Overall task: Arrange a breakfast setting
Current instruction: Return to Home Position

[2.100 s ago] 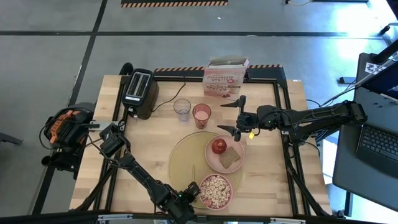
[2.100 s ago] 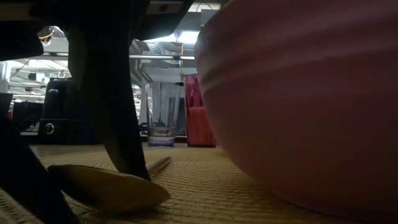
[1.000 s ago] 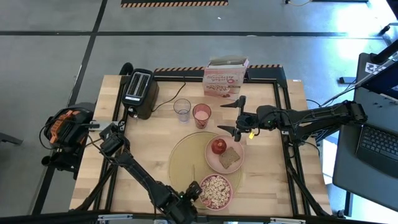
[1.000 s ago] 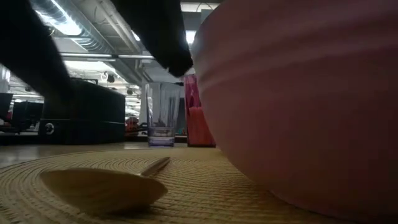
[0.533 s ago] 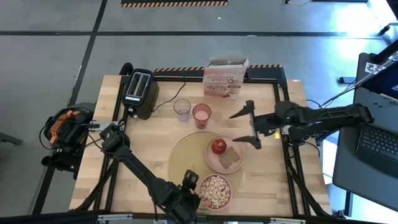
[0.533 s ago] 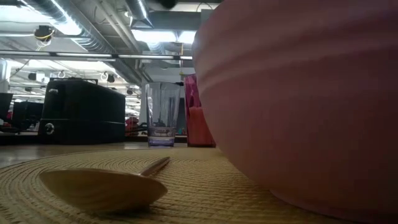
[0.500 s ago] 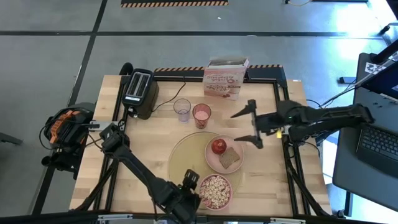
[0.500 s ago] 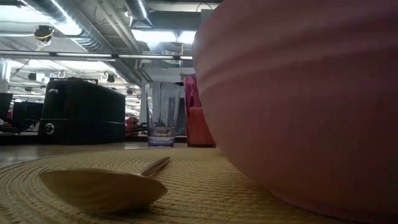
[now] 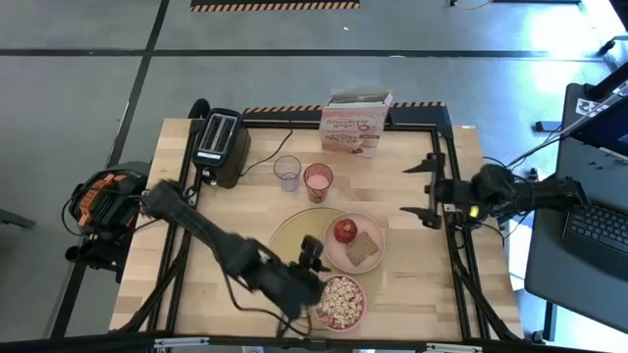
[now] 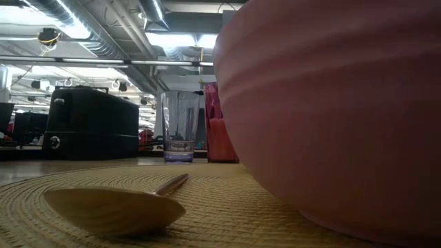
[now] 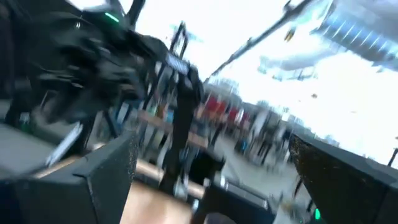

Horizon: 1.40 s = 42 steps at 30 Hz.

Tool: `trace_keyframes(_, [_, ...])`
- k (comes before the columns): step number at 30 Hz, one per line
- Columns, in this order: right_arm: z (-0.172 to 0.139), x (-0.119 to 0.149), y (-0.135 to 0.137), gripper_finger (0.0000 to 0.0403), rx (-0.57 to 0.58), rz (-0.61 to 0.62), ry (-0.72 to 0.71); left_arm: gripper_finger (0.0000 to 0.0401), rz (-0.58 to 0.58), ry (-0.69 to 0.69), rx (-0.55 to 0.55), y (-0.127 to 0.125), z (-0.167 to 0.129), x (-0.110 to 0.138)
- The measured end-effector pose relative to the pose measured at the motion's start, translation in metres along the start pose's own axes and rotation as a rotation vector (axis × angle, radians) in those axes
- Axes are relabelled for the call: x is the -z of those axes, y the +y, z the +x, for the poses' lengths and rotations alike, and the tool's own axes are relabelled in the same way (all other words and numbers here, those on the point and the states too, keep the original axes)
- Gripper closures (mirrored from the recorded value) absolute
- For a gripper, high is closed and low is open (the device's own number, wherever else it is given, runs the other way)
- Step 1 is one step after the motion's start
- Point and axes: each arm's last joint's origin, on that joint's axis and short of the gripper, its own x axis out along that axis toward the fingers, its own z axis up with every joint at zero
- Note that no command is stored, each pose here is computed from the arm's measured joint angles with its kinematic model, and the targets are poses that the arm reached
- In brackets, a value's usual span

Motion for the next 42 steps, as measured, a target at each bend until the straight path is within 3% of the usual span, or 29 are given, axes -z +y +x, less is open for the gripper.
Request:
trace_keyframes(4, [-0.029, 0.012, 0.007, 0.0017, 0.071, -0.003, -0.144, 0.0249, -0.07, -0.161, -0.047, 0.045, -0.046, 0.01])
trace_keyframes(7, [-0.048, 0.016, 0.01, 0.0017, 0.125, 0.008, -0.214, 0.0249, -0.159, -0.286, -0.087, 0.075, -0.085, 0.035])
trace_keyframes(11, [-0.064, 0.025, 0.013, 0.0017, 0.18, 0.0, -0.206, 0.0249, -0.261, -0.479, -0.137, 0.091, -0.132, 0.085])
trace_keyframes(15, [-0.062, 0.027, 0.013, 0.0017, 0.168, -0.005, -0.123, 0.0249, -0.365, -0.615, -0.202, 0.085, -0.155, 0.153])
trace_keyframes(22, [-0.061, 0.038, 0.016, 0.0017, 0.166, 0.02, 0.006, 0.0249, -0.556, -0.784, -0.197, 0.05, -0.142, 0.261])
trace_keyframes(29, [-0.059, 0.063, 0.027, 0.0017, 0.189, 0.059, 0.078, 0.0249, -0.601, -0.828, -0.245, 0.024, -0.114, 0.32])
trace_keyframes(34, [-0.059, 0.084, 0.036, 0.0017, 0.188, 0.101, 0.095, 0.025, -0.608, -0.849, -0.232, 0.012, -0.099, 0.342])
trace_keyframes(42, [-0.059, 0.088, 0.039, 0.0017, 0.155, 0.098, 0.115, 0.025, -0.54, -0.914, -0.167, 0.011, -0.103, 0.339])
